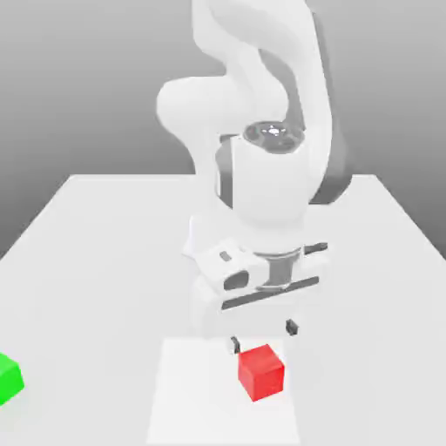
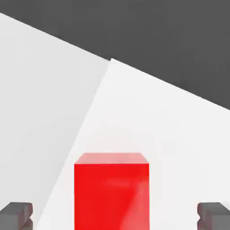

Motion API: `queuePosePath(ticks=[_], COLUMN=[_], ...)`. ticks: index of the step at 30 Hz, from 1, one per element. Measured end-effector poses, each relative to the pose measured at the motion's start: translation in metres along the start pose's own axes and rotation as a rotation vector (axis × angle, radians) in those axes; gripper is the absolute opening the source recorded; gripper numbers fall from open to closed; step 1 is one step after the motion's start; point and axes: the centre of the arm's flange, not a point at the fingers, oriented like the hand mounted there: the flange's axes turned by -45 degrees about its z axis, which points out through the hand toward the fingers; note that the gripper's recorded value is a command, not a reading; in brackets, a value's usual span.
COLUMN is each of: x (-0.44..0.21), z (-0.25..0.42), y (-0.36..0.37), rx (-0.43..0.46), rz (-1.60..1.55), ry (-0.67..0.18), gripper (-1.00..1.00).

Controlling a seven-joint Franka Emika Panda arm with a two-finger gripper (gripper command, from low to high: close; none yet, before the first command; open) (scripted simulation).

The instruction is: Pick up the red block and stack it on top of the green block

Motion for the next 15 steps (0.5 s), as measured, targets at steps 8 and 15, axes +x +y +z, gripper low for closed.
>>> queuePosePath(ticks=[8, 15], x=[-0.002, -0.001], z=[0.03, -0.016], y=[-0.001, 0.0], rx=[0.001, 0.001], rz=[0.0, -0.001], ry=[-0.002, -0.002], gripper=[-1.0, -1.0])
